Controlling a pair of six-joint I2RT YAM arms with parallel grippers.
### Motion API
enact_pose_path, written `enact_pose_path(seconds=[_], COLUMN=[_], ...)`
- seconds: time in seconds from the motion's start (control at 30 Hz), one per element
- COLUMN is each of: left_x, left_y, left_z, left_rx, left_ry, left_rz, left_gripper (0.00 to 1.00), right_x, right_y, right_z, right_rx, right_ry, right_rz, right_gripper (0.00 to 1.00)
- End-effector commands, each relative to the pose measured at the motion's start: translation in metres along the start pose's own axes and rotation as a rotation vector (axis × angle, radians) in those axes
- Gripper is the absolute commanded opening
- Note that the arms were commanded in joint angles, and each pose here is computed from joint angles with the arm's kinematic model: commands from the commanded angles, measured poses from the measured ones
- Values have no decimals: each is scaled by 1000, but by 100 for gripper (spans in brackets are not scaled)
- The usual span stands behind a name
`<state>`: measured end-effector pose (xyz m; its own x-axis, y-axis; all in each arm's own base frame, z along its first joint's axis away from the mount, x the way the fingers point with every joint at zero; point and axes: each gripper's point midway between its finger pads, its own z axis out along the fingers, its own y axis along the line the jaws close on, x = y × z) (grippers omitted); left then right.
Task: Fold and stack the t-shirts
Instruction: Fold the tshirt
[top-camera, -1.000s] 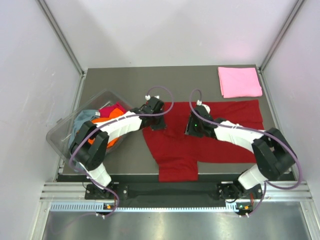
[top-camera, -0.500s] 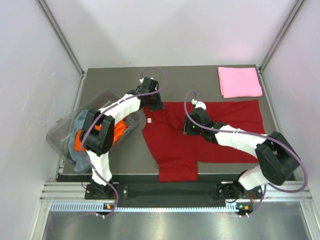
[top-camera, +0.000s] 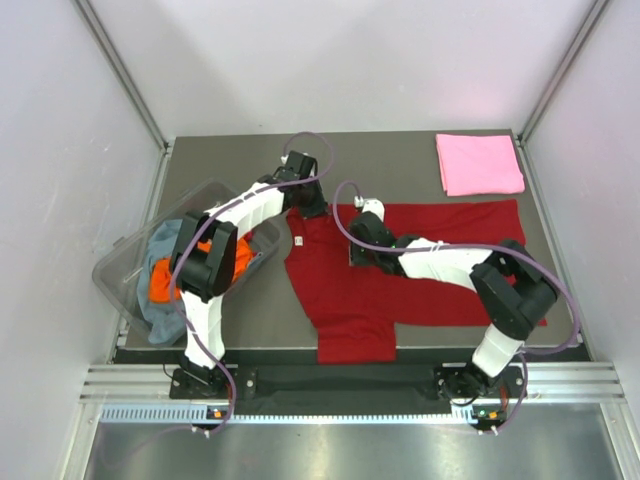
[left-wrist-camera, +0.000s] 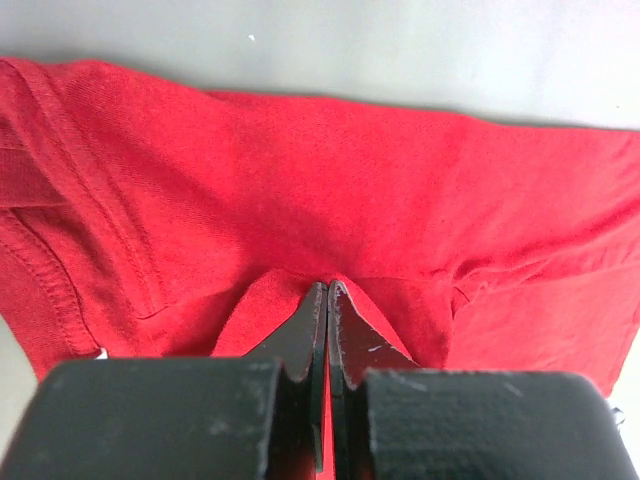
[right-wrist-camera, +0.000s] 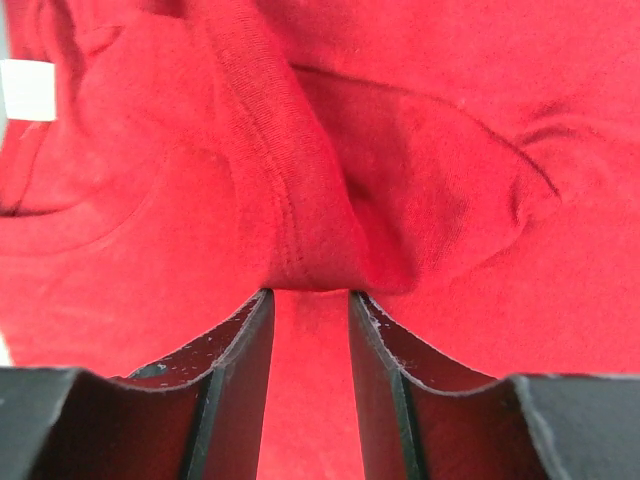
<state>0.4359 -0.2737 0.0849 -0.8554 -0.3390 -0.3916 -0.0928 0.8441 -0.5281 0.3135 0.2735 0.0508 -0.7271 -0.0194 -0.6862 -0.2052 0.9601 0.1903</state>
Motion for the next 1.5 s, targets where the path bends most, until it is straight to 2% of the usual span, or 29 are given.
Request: enact_pose_path(seconds=[0.0, 0.57, 1.47], left_x=[-16, -18, -16], left_y=[-8, -5, -2], left_z=[-3, 0, 7], left_rx=[37, 31, 23], left_ry=[-30, -34, -23], left_rz=[8, 9, -3], left_gripper=[0, 0, 0], right_x=[-12, 6, -13], right_y=[3, 1, 12], right_z=[4, 21, 12], right_rx=[44, 59, 126], right_ry=[-26, 15, -48], right_rz=[-33, -35, -85], right_gripper=[36, 34, 34])
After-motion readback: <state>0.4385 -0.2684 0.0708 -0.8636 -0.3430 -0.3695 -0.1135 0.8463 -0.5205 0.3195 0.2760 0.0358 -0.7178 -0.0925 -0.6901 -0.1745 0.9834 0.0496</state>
